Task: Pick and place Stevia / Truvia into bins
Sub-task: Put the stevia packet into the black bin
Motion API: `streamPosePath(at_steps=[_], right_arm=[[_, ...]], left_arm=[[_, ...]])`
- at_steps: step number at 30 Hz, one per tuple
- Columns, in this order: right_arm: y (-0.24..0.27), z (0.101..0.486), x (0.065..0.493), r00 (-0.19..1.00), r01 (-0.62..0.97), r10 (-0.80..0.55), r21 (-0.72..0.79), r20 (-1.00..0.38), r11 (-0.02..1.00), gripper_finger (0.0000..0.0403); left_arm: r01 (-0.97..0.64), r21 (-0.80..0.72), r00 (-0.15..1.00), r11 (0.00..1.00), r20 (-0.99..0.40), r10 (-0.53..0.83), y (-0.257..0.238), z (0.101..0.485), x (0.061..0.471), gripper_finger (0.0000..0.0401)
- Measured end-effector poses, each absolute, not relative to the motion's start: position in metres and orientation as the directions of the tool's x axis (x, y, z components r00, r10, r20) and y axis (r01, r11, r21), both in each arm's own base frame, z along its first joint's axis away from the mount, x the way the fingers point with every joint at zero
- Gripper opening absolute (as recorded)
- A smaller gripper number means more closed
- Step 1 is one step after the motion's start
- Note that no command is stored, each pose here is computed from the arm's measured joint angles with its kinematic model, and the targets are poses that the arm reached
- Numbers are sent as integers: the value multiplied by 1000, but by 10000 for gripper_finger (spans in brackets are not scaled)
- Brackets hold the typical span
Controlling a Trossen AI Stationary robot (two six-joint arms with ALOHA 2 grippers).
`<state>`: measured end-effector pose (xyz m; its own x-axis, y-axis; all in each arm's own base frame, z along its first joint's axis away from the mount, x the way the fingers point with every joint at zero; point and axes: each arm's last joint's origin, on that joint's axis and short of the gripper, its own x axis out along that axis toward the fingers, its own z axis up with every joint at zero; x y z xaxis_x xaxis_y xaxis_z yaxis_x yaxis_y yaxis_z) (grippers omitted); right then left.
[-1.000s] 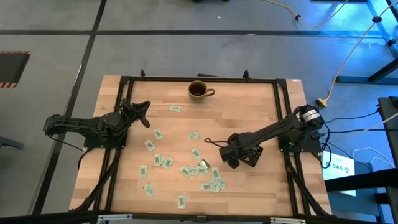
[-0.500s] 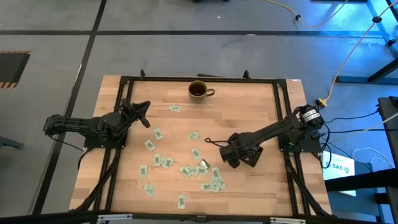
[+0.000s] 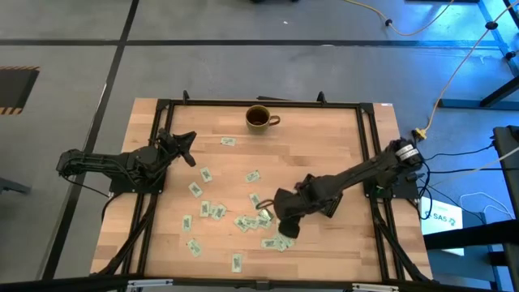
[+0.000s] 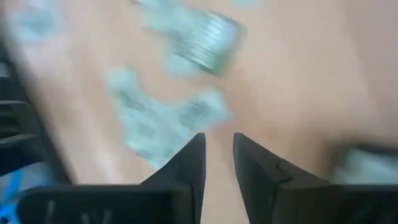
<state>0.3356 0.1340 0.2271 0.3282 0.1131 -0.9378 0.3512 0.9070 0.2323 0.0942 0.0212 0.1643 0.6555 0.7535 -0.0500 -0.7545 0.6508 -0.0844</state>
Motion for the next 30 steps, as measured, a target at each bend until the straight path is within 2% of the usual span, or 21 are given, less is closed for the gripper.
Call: streamPosePath(at_steps=[2,7,15,20,25,30], right_arm=[[143,226,336,363,309,135,256,-922,916,79],[163,218,327,340,273,128,228,-932,935,58],[195,181,336,323,225,176,256,-930,940,42],[200,161,339,283,358,163,262,-945,896,48],[199,161,339,281,357,158,256,-947,898,63],[198,160,338,271,359,156,250,-950,899,99]], left_arm=[[-755,-85,655,651,-50,754,21,164,94,33],[-755,-84,656,651,-50,754,21,164,94,33],[-756,-77,655,651,-56,754,21,164,95,33],[-756,-60,654,651,-71,753,21,162,96,33],[-757,-49,653,651,-80,753,21,161,97,33],[-758,-46,652,651,-82,754,21,161,97,33]])
